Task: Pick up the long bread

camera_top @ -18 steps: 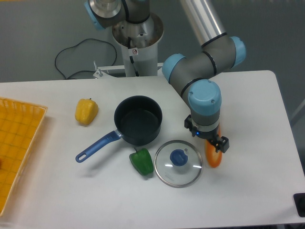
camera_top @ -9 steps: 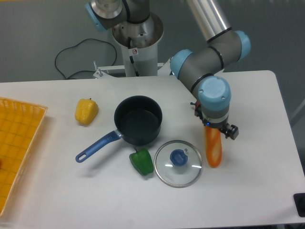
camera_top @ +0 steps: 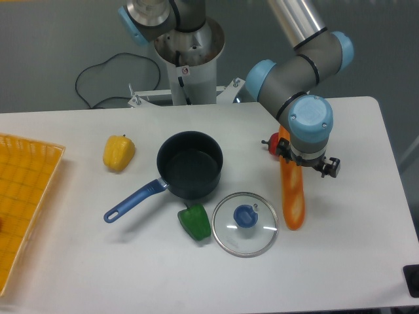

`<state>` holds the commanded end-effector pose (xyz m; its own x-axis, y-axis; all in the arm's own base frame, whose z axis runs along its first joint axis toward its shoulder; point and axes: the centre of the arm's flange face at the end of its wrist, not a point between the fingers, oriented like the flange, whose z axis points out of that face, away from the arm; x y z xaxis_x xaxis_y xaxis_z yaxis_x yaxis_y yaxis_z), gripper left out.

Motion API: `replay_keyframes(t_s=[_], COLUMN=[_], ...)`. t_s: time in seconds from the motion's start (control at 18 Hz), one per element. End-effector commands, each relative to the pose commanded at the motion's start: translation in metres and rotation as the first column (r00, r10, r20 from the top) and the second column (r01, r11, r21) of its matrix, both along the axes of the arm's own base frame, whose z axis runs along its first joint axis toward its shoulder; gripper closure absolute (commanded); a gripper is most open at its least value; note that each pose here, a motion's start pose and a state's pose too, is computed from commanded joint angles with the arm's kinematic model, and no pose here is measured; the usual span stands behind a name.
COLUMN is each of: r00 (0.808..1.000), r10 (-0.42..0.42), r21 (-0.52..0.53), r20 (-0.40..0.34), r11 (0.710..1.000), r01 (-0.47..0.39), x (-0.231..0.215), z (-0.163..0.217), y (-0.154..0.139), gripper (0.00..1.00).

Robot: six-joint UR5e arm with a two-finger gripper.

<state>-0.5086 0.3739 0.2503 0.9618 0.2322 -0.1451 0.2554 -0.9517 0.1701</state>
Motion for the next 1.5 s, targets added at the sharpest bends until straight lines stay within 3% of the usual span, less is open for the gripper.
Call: replay_keyframes(t_s=[0.11,0.22,0.44,1.5], r00=[0.998,0.999,1.0,1.0], r10=[0.037,0.013,0.002,0.005], r21=[0.025,0.028,0.125,0.15], r20=[-0.041,-0.043,-0.023,0.008], r11=[0.999,1.0,0.992,0.989], r01=[-0.036,-0.012,0.001,-0.006], x=[0.002,0.006,0.003,-0.02], z=[-0.011,-0.02,-0.02,-0.047], y=[0.021,0.041,0.054,0.063], gripper=[0.0,0.0,0.0,0.0])
